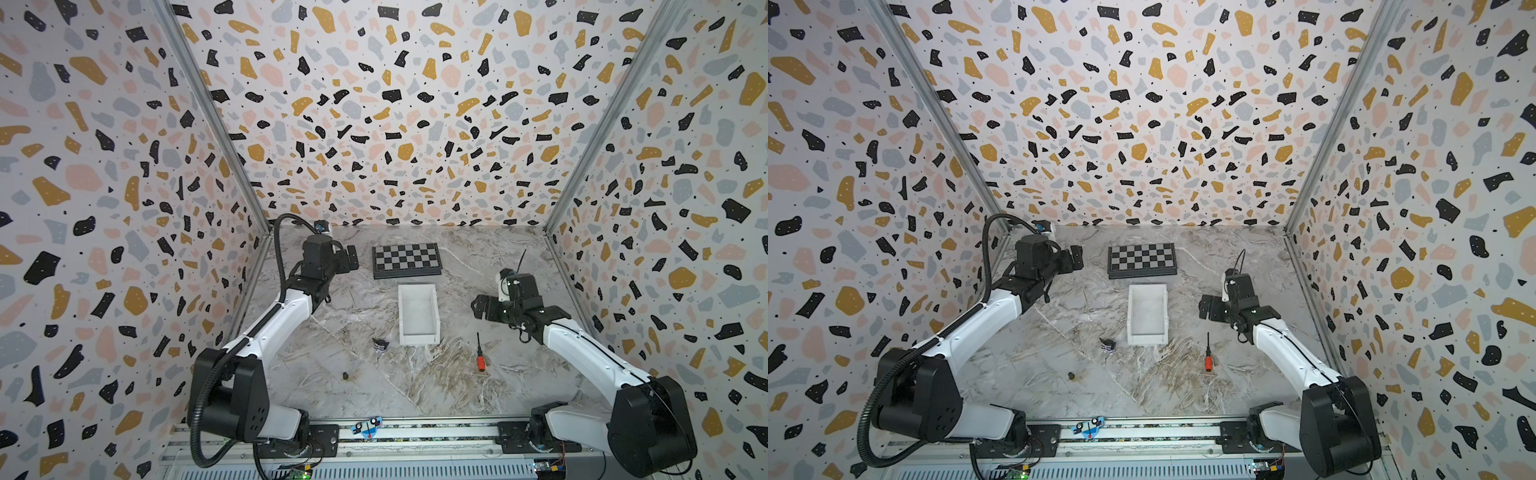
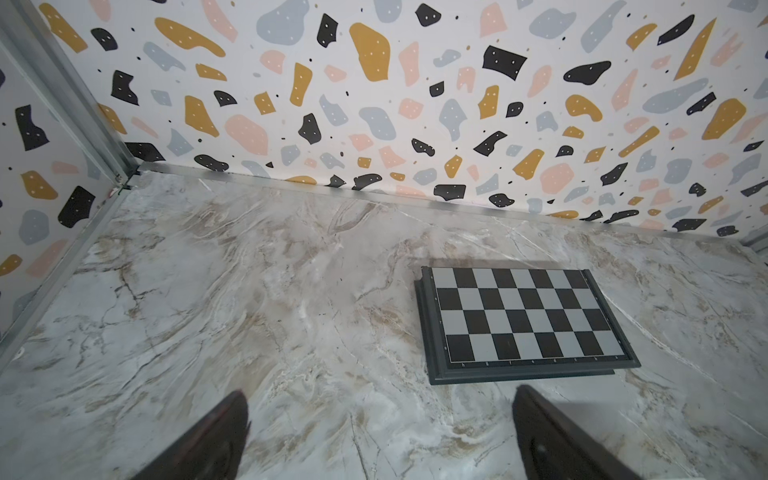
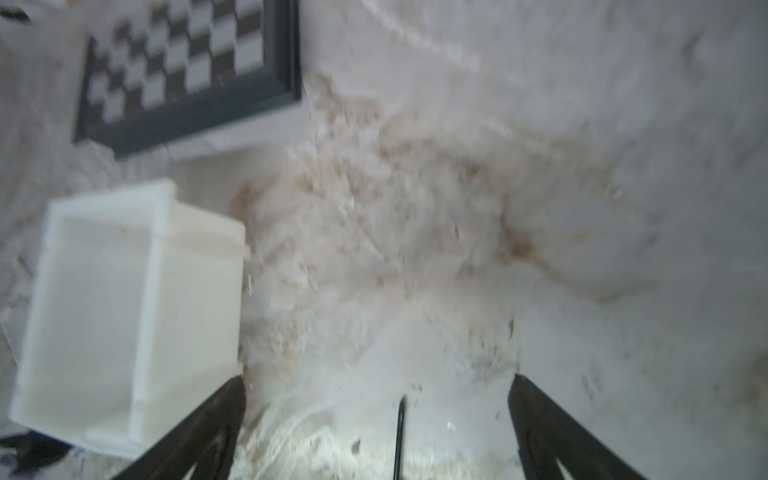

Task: Put the screwdriver in the bin
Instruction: Pick up the screwdriver from the bottom-right of the table.

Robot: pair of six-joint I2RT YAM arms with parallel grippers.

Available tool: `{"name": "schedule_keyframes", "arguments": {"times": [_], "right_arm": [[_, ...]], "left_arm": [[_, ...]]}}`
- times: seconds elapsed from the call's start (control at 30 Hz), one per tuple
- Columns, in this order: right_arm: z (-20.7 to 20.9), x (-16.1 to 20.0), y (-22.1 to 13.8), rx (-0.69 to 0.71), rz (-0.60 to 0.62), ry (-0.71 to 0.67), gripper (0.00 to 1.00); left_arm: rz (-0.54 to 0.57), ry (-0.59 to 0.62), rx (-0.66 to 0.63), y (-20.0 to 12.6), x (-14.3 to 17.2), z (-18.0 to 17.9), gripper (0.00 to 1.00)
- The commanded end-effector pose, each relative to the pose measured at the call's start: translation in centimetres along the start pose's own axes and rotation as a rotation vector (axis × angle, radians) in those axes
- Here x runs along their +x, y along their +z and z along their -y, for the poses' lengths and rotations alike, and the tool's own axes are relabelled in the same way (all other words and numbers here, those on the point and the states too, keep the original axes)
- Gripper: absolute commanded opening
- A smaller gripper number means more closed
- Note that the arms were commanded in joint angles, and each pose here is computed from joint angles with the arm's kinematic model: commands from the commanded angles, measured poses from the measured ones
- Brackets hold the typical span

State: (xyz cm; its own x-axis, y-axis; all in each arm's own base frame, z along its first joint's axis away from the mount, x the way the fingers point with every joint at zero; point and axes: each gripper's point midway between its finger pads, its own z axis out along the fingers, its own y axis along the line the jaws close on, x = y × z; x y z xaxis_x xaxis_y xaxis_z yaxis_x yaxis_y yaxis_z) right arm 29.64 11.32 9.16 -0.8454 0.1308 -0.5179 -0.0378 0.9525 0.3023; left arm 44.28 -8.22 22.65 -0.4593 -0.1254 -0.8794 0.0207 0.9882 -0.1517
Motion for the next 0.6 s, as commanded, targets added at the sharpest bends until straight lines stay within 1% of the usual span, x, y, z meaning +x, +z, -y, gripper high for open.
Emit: {"name": "schedule_keyframes", "arguments": {"times": [0.0, 0.1, 0.23, 0.3, 0.5, 0.57], "right_arm": [[0.7, 4.6, 0.3, 0.084, -0.112, 0.043, 1.00], [0.5, 6.0, -0.3, 0.119, -0.104, 0.005, 0.96], [1.2, 7.2, -1.1, 0.134, -0.120, 0.033, 0.91], [1.4, 7.9, -1.3, 0.138, -0.138, 0.045, 0.86], [1.1, 9.6, -1.2, 0.140, -0.180, 0.052, 0.70], [1.2, 9.8, -1.2, 0.153, -0.190, 0.053, 0.66]], "left_arm": [[0.011, 0.038, -0.024, 0.1, -0.3, -0.2, 1.00], [0.013, 0.040, -0.044, 0.0, -0.3, -0.5, 1.00], [0.024, 0.040, -0.056, -0.1, -0.6, -0.7, 1.00], [0.031, 0.040, -0.060, -0.2, -0.7, -0.8, 1.00], [0.036, 0.040, -0.072, -0.4, -0.8, -1.0, 1.00], [0.042, 0.040, -0.072, -0.5, -1.0, -1.0, 1.00]]}}
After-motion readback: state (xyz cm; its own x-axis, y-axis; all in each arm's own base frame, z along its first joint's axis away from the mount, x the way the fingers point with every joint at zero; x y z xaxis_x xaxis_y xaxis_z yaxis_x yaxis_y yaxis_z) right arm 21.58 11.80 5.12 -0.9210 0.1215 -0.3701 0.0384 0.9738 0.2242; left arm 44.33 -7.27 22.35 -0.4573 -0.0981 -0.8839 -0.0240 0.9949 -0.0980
